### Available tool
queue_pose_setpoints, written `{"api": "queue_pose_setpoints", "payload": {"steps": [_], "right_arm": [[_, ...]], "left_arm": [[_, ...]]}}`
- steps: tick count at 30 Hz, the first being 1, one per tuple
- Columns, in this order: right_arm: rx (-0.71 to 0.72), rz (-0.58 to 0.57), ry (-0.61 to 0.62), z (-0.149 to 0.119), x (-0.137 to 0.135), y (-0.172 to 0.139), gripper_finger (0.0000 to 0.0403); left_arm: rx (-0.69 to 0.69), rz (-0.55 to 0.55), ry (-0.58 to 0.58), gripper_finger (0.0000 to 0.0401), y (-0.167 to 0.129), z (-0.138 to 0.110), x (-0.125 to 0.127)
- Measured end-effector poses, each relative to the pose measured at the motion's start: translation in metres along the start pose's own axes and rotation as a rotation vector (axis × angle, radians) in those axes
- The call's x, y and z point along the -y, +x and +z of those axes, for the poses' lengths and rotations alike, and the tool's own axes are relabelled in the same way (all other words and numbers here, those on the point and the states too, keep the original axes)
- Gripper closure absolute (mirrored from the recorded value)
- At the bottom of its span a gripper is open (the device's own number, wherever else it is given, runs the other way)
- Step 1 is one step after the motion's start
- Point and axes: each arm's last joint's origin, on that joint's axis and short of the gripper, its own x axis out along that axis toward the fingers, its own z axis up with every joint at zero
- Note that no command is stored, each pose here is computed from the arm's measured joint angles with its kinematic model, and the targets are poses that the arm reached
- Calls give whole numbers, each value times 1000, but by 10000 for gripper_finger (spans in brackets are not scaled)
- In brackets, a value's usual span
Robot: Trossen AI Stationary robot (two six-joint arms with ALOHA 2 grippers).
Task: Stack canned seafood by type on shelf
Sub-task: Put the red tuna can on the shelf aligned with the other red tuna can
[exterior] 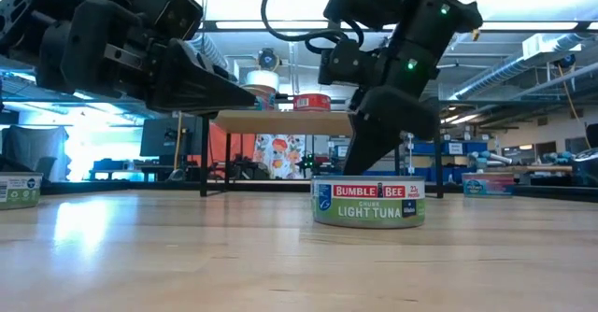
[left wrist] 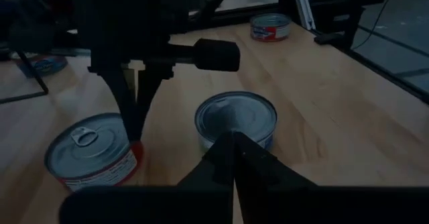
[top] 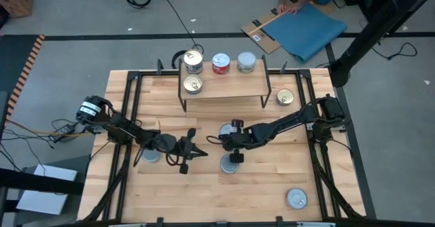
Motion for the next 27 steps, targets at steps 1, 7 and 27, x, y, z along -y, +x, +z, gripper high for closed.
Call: {"api": "queue_pose_setpoints", "payload": {"steps": [1, 7, 27], "right_arm": [[-4, 20, 1, 0, 0, -1, 393], [47, 125, 58, 12, 8, -20, 398], [-1, 486, 591, 23, 55, -31, 400]], "left_arm": [[3, 1, 0, 395, 0, 0, 0], [22, 4, -3, 395, 0, 2, 0], [19, 4, -34, 395, 0, 2, 0]]}}
